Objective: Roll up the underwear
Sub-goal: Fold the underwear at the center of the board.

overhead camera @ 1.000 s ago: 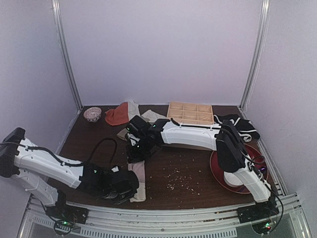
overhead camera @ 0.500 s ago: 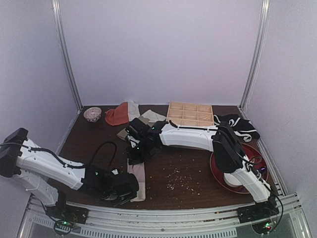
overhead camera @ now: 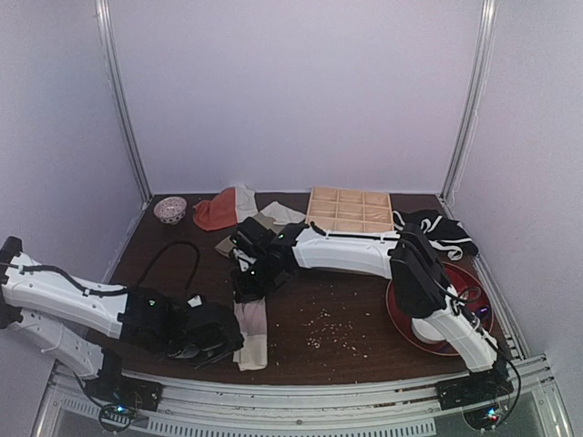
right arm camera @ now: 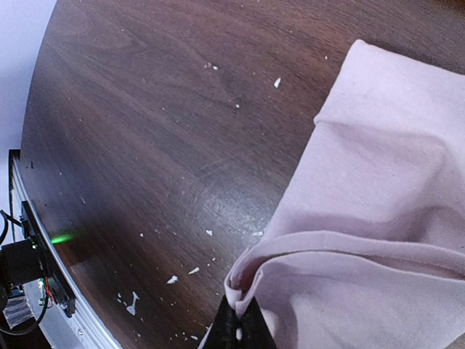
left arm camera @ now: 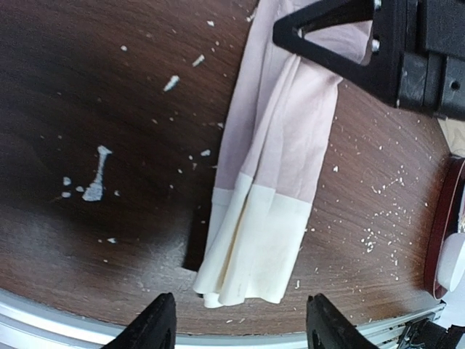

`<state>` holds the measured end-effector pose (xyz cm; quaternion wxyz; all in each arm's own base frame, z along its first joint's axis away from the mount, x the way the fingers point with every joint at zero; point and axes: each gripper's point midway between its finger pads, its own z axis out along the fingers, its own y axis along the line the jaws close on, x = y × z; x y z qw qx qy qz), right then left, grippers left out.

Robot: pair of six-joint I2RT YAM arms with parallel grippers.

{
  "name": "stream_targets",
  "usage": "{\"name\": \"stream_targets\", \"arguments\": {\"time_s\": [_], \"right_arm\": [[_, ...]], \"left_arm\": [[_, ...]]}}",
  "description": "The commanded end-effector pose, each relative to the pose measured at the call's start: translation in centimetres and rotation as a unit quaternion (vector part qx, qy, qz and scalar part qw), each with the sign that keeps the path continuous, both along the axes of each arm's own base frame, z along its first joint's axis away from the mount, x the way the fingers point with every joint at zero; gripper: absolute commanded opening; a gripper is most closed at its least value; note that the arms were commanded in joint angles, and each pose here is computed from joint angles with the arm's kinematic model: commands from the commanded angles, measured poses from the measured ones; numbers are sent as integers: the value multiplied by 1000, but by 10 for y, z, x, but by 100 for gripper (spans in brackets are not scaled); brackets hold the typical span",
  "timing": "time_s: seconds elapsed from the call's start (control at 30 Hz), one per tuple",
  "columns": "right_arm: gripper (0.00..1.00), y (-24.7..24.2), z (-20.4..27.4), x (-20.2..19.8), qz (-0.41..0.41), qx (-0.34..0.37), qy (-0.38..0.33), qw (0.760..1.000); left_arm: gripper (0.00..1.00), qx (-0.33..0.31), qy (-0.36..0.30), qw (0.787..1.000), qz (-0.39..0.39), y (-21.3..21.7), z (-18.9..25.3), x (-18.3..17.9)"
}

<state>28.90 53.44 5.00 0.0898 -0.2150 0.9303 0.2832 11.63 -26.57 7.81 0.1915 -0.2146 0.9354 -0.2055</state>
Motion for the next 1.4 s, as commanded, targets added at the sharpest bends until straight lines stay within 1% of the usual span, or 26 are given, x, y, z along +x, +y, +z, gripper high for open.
{"name": "stream_targets", "arguments": {"time_s": [0.0, 0.13, 0.2, 0.3, 0.4, 0.57, 0.63, 0.7, 0.83, 0.93, 1.0, 1.37], "right_arm": [[1, 8, 7, 5, 0, 19, -5, 1000], [1, 11, 6, 7, 0, 21, -3, 1000], [3, 12, 5, 7, 0, 22, 0, 1000], [3, 11, 5, 8, -1, 22, -1, 1000], [3, 10, 8, 11, -3, 23, -2, 1000], [1, 6, 12, 17, -10, 26, -4, 1000], [1, 5, 14, 18, -11, 26, -4, 1000], [1, 5, 13, 18, -10, 26, -4, 1000], [1, 3, 11, 17, -10, 23, -2, 1000], [1, 2, 10, 16, -9, 23, 0, 1000], [1, 2, 12, 15, -8, 24, 0, 1000], [1, 1, 16, 14, -9, 29, -2, 1000]], "left_arm": [[62, 13, -22, 999, 21, 23, 7, 4], [61, 13, -32, 999, 34, 40, 11, 6], [61, 10, -31, 999, 40, 45, 12, 5], [59, 8, -33, 999, 41, 49, 11, 5], [59, 9, -32, 998, 45, 49, 10, 5], [59, 10, -39, 999, 31, 43, 10, 7], [63, 4, -49, 999, 14, 33, 10, 9], [63, 6, -59, 998, -5, 21, 12, 11], [58, 49, -78, 994, -62, -8, 16, 17], [58, 93, -74, 989, -87, -24, 15, 19], [58, 107, -68, 988, -94, -31, 10, 19], [57, 151, -37, 983, -95, -23, -14, 12]]}}
